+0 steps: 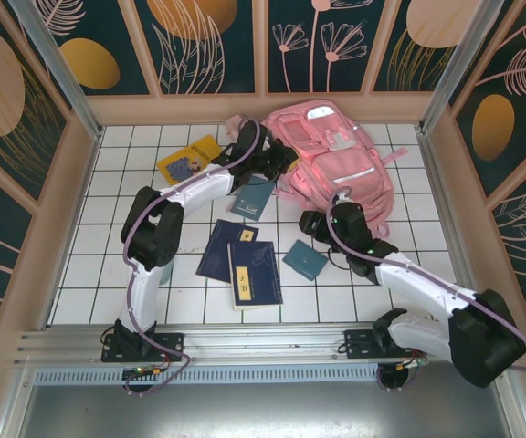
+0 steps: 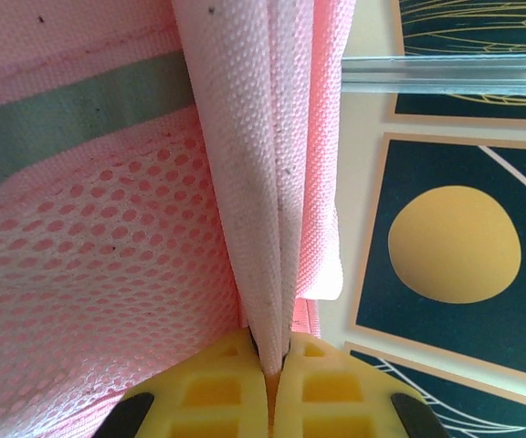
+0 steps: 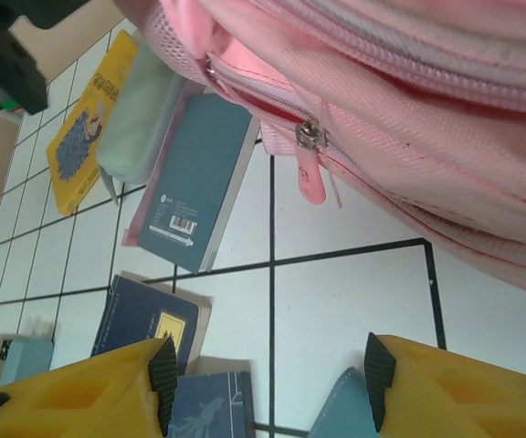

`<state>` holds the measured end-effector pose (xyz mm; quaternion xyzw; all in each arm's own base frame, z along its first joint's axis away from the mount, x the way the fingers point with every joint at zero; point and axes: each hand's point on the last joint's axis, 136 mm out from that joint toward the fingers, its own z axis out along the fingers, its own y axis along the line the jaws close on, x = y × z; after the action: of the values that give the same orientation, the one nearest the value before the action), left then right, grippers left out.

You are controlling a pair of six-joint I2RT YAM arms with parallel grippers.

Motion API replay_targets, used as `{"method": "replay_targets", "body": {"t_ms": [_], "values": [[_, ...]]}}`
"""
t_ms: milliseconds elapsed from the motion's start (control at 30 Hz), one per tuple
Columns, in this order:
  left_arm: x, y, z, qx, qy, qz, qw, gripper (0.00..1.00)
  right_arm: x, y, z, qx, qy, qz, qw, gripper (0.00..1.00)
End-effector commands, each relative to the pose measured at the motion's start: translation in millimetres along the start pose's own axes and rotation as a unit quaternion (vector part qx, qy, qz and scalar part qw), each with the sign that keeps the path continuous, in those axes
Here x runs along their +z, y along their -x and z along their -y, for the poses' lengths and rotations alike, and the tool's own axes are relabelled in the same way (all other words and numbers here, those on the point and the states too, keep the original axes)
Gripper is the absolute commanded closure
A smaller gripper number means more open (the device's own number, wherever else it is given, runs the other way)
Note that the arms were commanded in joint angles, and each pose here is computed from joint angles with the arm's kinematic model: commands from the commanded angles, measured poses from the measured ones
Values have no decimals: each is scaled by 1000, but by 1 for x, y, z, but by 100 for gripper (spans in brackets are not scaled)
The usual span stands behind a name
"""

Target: Pack the student bag

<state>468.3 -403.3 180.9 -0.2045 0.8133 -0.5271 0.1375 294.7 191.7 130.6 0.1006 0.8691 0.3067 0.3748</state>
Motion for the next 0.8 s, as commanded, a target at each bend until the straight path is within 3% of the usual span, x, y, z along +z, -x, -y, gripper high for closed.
{"method": "replay_targets", "body": {"t_ms": [0,267,767], "values": [[-15,3,63,15,-78,1,997,100,10,20,-15,61,42,42,996,40],[-12,4,64,-4,-74,-2,997,100,32,21,4,124,16,66,990,41],[-11,0,65,-15,-81,-14,997,100,73,35,-2,117,19,91,989,48]]}}
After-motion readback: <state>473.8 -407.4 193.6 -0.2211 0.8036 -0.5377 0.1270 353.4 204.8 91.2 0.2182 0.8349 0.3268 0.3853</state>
